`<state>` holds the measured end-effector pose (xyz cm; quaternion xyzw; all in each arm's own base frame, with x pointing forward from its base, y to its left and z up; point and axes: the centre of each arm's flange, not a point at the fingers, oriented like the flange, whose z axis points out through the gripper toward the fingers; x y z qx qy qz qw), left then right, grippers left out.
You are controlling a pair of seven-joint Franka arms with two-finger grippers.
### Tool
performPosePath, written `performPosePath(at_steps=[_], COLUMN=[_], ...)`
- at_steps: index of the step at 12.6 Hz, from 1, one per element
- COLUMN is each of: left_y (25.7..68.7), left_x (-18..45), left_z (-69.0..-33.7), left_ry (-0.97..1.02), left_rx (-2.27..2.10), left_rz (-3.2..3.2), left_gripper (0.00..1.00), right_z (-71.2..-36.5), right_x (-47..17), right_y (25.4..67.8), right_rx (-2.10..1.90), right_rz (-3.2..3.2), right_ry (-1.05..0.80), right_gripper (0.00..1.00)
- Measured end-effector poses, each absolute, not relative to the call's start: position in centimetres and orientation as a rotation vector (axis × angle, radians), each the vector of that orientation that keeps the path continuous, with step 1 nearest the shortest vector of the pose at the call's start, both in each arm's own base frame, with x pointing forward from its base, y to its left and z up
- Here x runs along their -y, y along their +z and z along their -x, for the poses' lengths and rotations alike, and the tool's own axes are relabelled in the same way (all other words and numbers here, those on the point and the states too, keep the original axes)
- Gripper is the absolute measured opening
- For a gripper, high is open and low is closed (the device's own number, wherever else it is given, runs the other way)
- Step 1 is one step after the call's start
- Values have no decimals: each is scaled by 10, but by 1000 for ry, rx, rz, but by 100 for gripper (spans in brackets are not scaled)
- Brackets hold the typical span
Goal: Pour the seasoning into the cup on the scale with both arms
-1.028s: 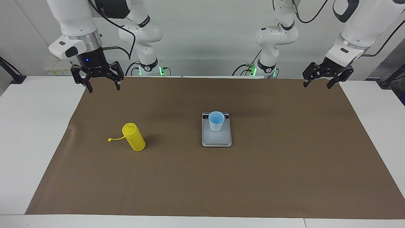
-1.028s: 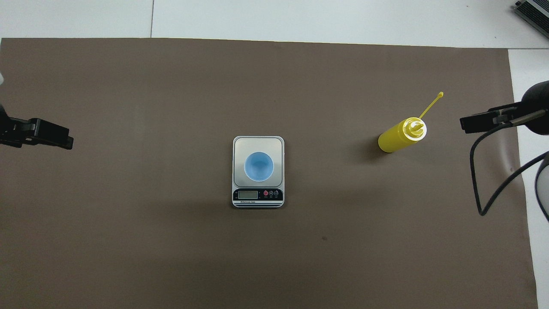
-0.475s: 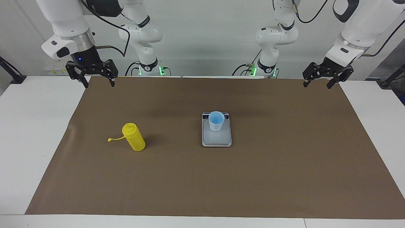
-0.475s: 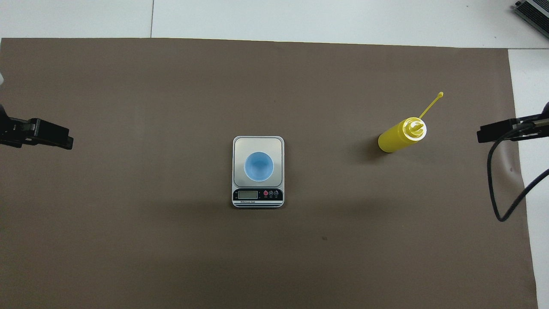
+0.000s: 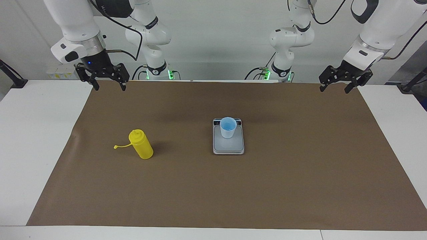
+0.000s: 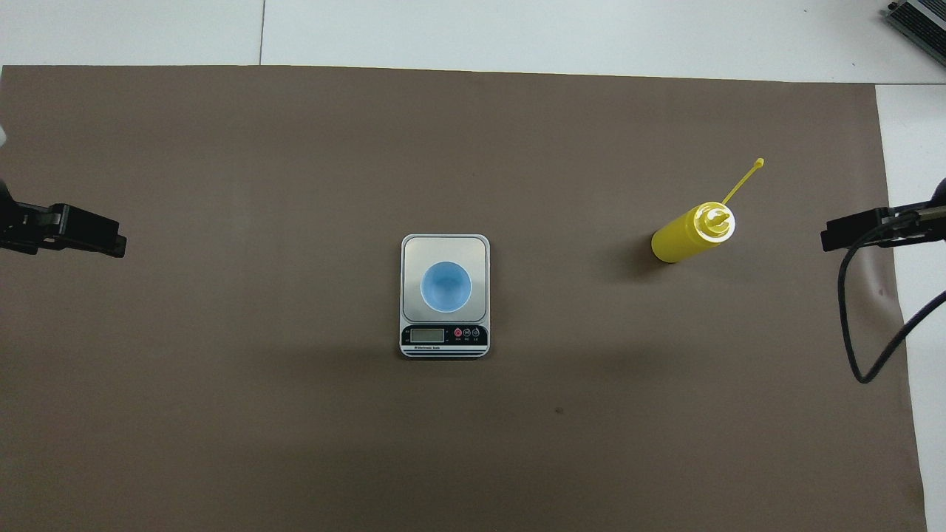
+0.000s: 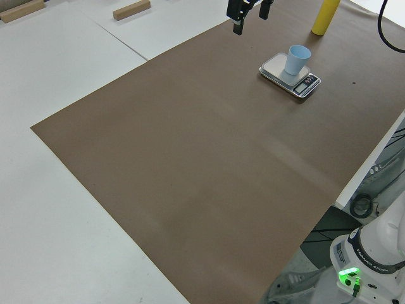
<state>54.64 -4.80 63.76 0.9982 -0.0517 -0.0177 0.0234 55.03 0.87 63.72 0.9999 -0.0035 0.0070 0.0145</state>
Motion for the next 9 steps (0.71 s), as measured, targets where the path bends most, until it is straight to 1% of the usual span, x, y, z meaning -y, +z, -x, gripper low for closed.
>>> performPosePath(at_steps=[9], left_y=[638], left_x=[48], left_z=[-546], left_ry=[-55], left_rx=[160], left_rz=[-3090], left_gripper=[100], right_z=[-550], right_x=[-8], right_y=[637], right_rx=[20], right_rz=[-3112], right_ry=[22], right_gripper=[100])
